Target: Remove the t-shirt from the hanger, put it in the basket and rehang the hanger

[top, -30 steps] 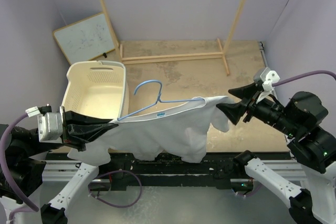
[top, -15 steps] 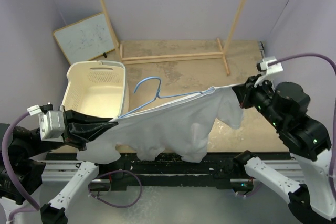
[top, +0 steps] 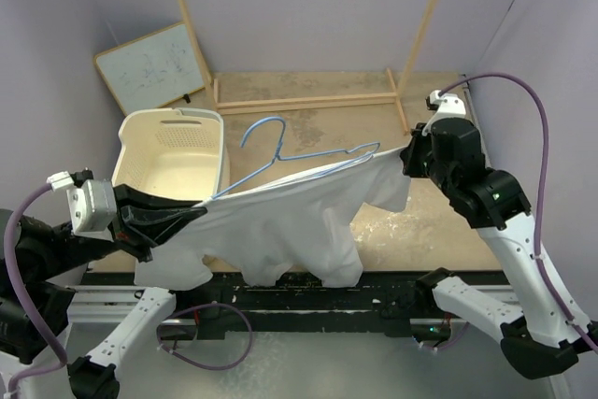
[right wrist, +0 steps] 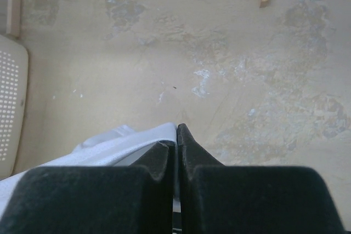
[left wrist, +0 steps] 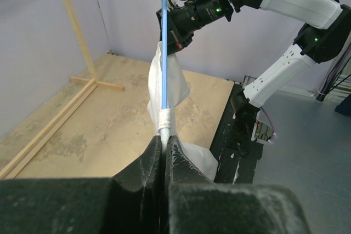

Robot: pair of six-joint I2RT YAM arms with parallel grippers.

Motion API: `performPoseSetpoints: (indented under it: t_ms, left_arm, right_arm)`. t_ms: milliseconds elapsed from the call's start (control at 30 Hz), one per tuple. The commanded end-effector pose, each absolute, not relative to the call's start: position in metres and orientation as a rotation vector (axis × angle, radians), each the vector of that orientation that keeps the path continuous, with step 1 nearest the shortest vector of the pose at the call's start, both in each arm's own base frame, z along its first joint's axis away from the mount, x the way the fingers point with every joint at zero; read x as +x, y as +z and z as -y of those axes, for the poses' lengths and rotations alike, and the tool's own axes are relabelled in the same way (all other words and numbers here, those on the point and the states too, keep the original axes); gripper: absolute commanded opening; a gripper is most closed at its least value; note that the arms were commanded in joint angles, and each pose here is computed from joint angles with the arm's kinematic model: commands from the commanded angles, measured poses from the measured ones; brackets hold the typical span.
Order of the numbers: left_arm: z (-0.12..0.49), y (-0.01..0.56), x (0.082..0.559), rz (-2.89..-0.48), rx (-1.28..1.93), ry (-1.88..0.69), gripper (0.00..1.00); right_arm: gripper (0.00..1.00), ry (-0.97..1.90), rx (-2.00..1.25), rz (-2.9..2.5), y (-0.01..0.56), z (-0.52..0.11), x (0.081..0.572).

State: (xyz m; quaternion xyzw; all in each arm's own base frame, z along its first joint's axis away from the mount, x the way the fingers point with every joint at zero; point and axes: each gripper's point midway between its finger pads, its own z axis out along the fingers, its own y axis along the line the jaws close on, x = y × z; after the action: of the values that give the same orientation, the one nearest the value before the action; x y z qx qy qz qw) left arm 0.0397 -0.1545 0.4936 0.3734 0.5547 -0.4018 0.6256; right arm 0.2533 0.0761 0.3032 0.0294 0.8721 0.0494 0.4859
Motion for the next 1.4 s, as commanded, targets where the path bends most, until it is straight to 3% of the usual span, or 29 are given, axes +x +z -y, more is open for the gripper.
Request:
performPoseSetpoints:
  t_ms: [0,133,233,267,400,533,667,833,1367]
  left_arm:
    - [0.136,0.543,-0.011,-1.005,0.878,-0.819,0.00]
    - [0.138,0.542,-0.005,-1.018,0.861,-0.832,0.00]
    - [0.146,0.535,0.012,-1.054,0.858,-0.878,0.00]
    - [0.149,0.532,0.019,-1.062,0.855,-0.890,0.00]
    - [0.163,0.509,0.066,-1.155,0.829,-0.923,0.00]
    - [0.180,0.492,0.101,-1.192,0.847,-0.980,0.00]
    - [0.196,0.472,0.122,-1.232,0.913,-1.055,0.00]
    - [0.206,0.460,0.114,-1.229,1.030,-1.168,0.00]
    - [0.214,0.464,0.104,-1.145,1.119,-1.313,0.00]
  right_arm:
    - [0.00,-0.218,0.227,-2.115,0.292,-0.010,0.253]
    - [0.00,-0.116,0.158,-2.116,0.294,-0.026,0.255]
    - [0.00,0.173,-0.057,-2.064,0.314,-0.071,0.249]
    - [0.03,0.256,-0.116,-2.038,0.322,-0.083,0.243]
    - [0.32,0.374,-0.252,-1.941,0.350,-0.099,0.223]
    - [0.43,0.448,-0.307,-1.879,0.370,-0.103,0.199]
    - [0.45,0.557,-0.403,-1.759,0.400,-0.115,0.170]
    - [0.52,0.643,-0.475,-1.644,0.428,-0.124,0.147]
    - [0.53,0.864,-0.724,-1.569,0.426,-0.166,0.134]
